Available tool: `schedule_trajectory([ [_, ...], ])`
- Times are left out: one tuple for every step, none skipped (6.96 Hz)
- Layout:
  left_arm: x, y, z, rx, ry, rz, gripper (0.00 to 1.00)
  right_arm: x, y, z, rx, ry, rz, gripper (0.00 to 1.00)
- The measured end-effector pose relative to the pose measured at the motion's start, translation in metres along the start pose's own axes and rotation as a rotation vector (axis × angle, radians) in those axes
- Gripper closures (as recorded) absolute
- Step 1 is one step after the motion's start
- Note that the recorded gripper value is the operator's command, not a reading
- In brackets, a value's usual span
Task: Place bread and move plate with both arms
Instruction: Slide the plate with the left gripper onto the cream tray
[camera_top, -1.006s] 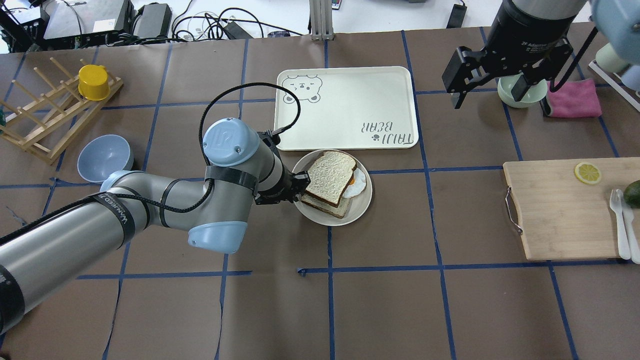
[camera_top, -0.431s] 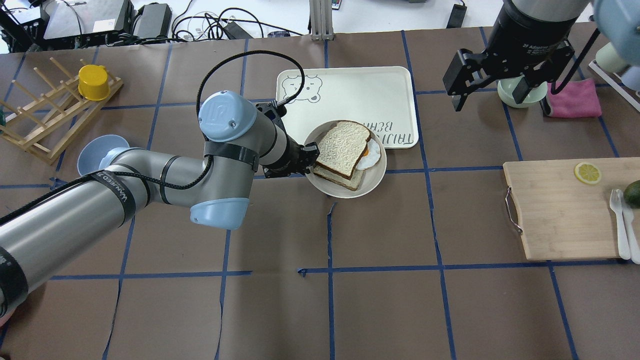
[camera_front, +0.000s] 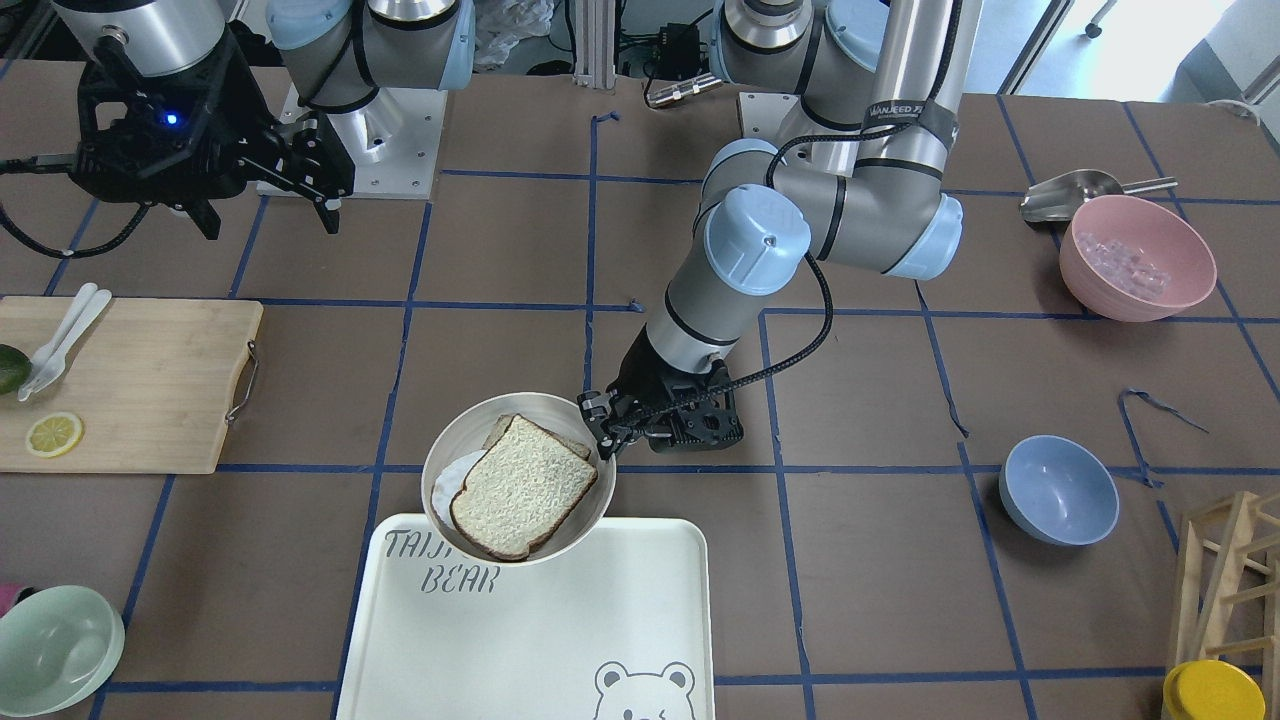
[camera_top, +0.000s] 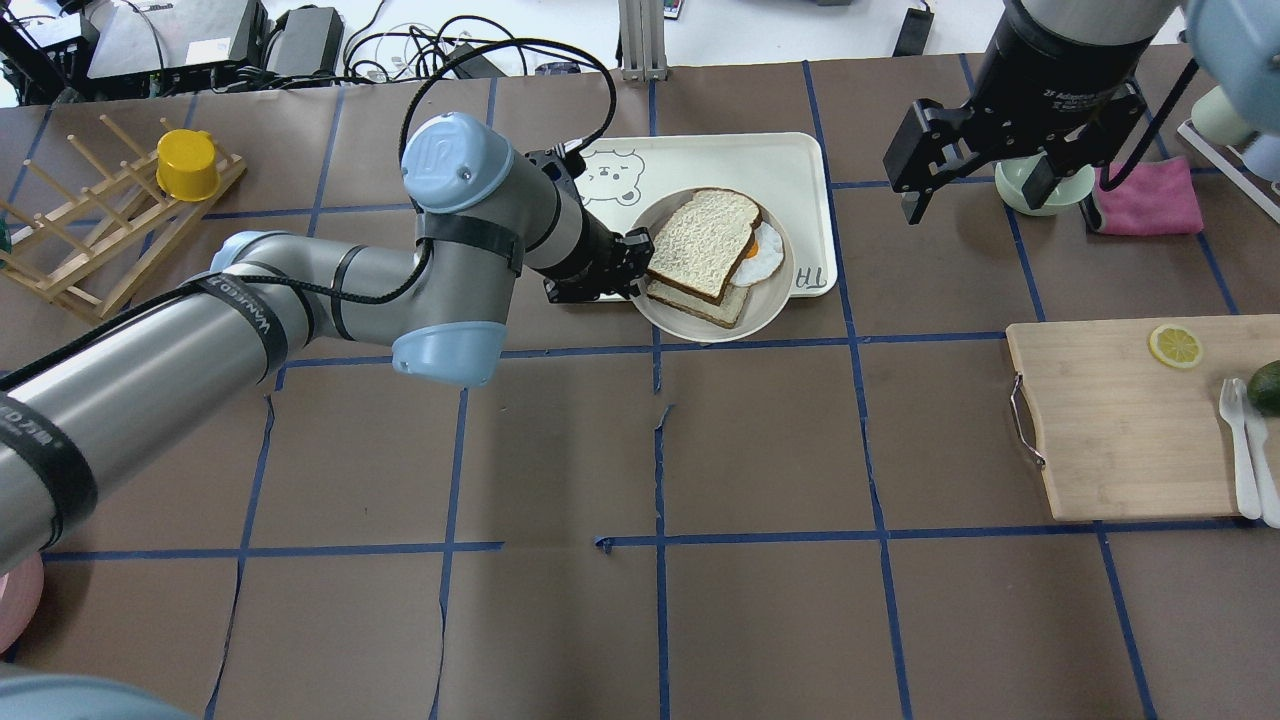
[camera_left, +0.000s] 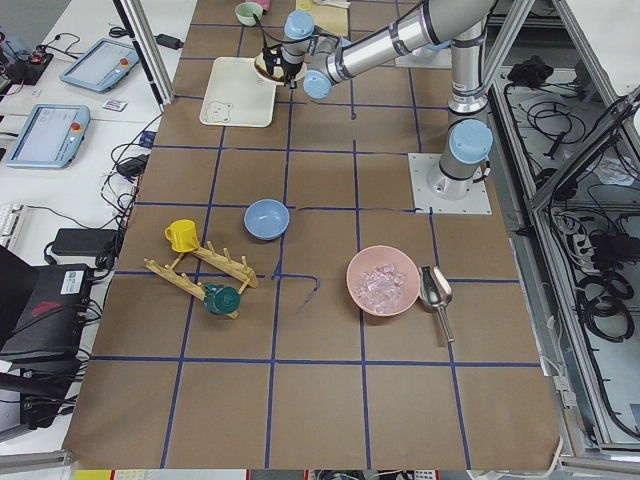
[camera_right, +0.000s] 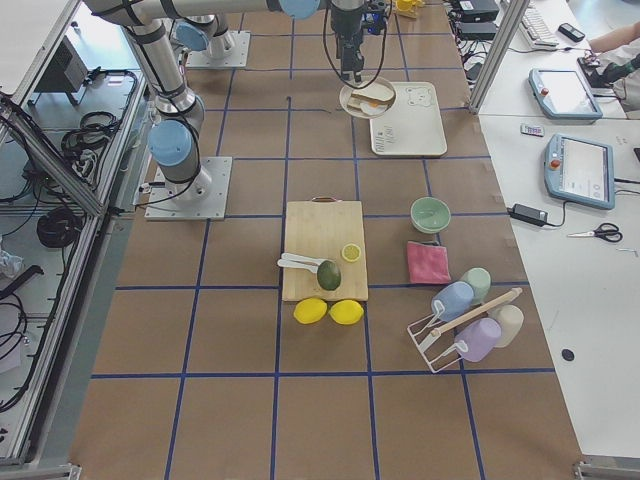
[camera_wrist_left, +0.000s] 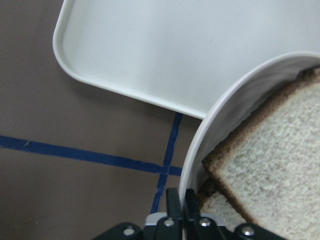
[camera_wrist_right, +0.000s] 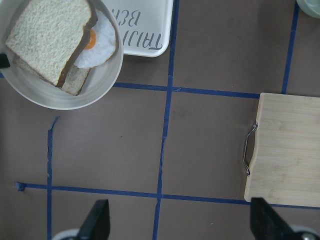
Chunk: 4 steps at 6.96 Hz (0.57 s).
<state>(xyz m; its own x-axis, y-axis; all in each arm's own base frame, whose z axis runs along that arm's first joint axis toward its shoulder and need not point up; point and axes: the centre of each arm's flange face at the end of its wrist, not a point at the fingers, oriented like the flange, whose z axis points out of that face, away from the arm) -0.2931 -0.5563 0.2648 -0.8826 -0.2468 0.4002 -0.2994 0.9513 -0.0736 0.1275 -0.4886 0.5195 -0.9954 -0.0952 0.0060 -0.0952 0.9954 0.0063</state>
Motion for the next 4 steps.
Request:
schedule_trajectory([
  [0.008,-0.023,0.008,-0.003,0.012,-0.007,1.0,0.0,0.0,0.0,0.001,0.0,-0.001,0.0],
  [0.008,-0.05,0.016,-0.001,0.025,-0.022,1.0,0.0,0.0,0.0,0.001,0.0,0.0,0.0],
  [0.004,-0.071,0.024,-0.003,0.038,-0.034,1.0,0.0,0.001,0.0,0.001,0.0,0.0,0.0],
  [-0.001,-0.082,0.034,-0.009,0.04,-0.038,1.0,-0.001,0.002,-0.001,0.0,-0.001,-0.001,0.0],
])
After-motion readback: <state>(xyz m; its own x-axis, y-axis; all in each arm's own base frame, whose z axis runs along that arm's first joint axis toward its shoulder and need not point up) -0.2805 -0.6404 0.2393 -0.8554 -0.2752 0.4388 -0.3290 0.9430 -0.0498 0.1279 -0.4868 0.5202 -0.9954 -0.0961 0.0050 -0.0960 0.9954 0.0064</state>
